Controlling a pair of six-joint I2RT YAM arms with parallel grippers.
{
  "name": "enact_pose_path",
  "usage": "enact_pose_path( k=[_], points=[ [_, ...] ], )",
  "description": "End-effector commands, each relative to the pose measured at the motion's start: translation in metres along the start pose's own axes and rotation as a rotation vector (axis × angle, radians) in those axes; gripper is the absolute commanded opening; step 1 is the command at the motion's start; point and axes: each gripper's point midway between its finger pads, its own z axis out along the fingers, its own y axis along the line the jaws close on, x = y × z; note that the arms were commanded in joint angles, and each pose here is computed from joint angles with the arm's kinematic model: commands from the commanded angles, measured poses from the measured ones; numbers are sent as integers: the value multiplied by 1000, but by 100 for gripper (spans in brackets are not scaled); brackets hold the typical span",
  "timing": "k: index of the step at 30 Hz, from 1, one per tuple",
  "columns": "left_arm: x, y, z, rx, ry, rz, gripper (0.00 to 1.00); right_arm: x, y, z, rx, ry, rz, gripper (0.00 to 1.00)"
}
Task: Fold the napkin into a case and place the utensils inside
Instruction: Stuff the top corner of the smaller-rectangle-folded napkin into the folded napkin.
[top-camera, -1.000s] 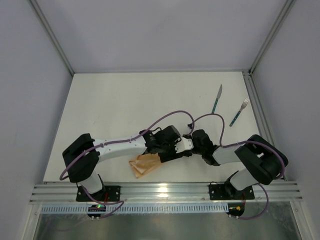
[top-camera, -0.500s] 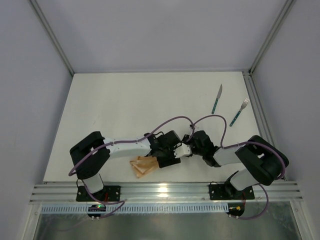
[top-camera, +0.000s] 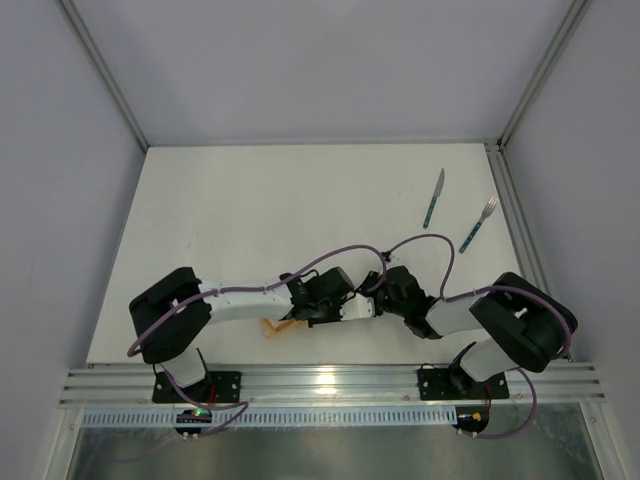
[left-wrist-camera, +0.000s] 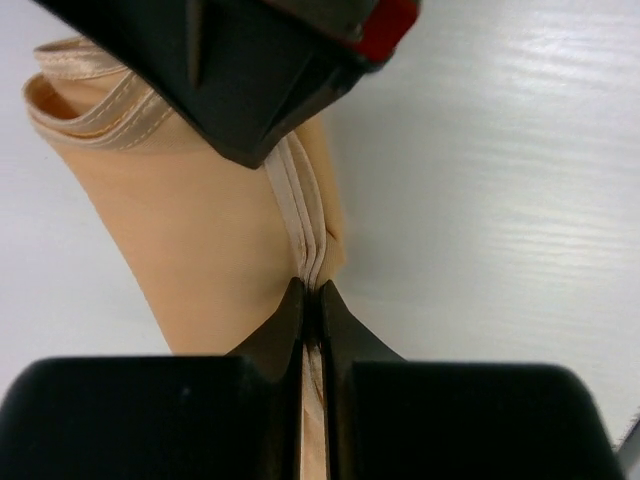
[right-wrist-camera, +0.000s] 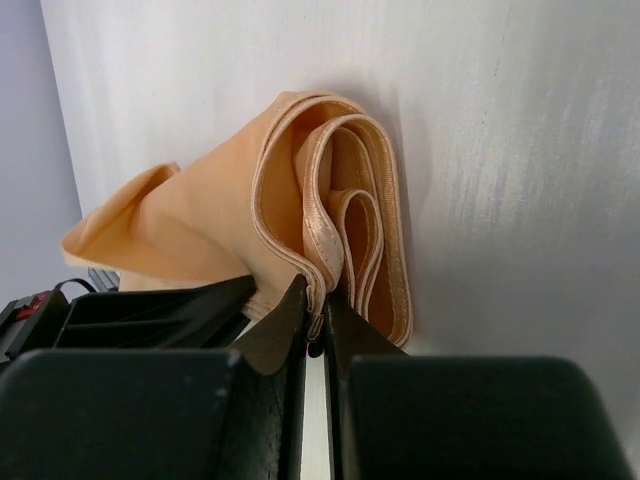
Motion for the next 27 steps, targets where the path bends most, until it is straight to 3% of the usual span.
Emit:
enact_pose_path(
  k=[1,4,7,9,11,14,19,22,27],
  points=[
    [27,29,-7,-98,44,125,0,-17,12,8,-17,-80,42,4],
    [36,48,-13,-122,30,201,0,-22,28,16,-42,-88,38,4],
    [41,53,-18,-65,-5,222,11,-24,38,30,-46,-93,59,4],
    [45,47,-24,34,-47,156,27,-27,41,40,-58,-106,106,4],
    [42,53,-34,30,-71,107,44,-28,42,48,-72,-117,146,4],
    [28,54,-46,14,-139,34,51,-26,49,54,-101,-122,198,4],
    [15,60,-44,-38,-196,-126,54,-18,51,61,-89,-146,208,4],
    [20,60,-26,-51,-150,-183,54,-18,49,56,-87,-167,209,4],
    [20,54,-9,-61,-118,-172,54,-20,47,53,-87,-177,196,4]
  ],
)
